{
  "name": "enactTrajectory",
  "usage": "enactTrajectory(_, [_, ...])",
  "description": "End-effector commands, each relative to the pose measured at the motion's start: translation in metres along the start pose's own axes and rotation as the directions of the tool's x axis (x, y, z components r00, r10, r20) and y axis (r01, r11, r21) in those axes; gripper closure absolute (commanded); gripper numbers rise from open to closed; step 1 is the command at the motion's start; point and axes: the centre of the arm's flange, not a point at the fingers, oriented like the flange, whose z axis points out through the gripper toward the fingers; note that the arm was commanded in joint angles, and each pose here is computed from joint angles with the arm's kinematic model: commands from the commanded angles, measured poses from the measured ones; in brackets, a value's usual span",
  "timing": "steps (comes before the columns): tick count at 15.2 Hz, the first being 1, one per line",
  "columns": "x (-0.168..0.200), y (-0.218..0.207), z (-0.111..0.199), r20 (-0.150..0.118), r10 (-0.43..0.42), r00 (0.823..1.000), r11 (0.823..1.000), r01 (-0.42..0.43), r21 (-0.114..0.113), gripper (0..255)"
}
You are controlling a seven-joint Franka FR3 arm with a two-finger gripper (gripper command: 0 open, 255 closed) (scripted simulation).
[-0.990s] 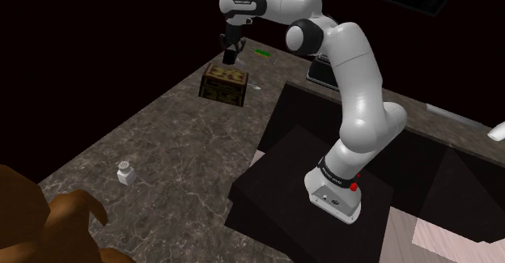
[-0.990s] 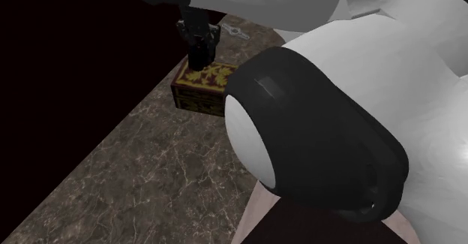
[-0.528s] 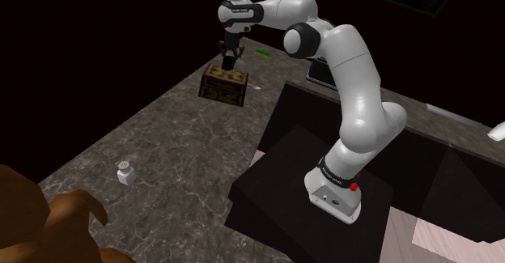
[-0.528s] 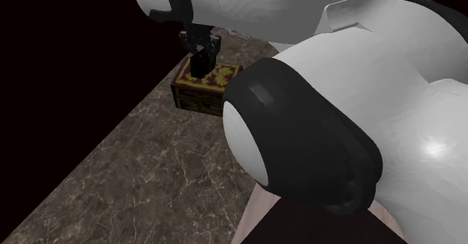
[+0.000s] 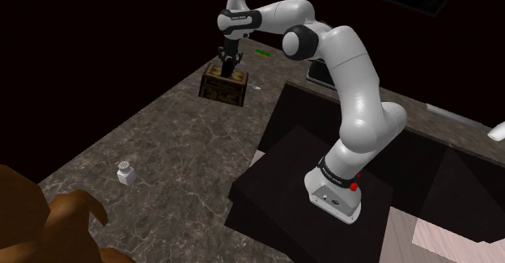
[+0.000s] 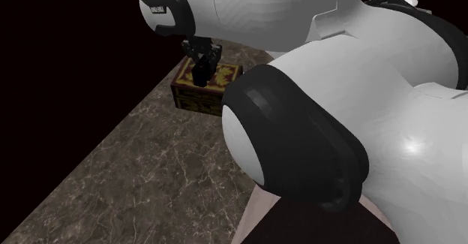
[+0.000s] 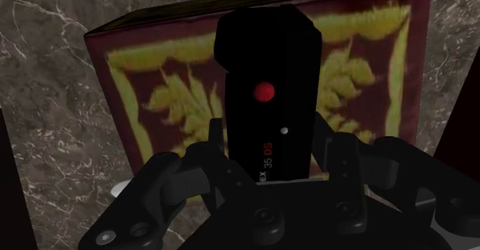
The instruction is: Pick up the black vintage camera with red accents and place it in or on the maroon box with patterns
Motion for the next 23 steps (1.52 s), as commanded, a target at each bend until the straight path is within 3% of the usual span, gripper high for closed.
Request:
enactTrajectory(1, [0.000, 0.000, 0.000, -0.001, 0.000, 1.000, 1.000, 0.000, 0.000, 255])
enactTrajectory(5, [0.000, 0.000, 0.000, -0.001, 0.000, 1.000, 1.000, 0.000, 0.000, 255])
enactTrajectory(6, [0.000, 0.000, 0.000, -0.001, 0.000, 1.000, 1.000, 0.000, 0.000, 0])
enactTrajectory(11, [0.000, 0.000, 0.000, -0.001, 0.000, 1.000, 1.000, 0.000, 0.000, 0])
enactTrajectory(15, [0.000, 0.000, -0.050, -0.001, 0.000, 1.000, 1.000, 0.000, 0.000, 0])
enactTrajectory(23, [0.000, 0.000, -0.050, -0.001, 0.000, 1.000, 1.000, 0.000, 0.000, 0])
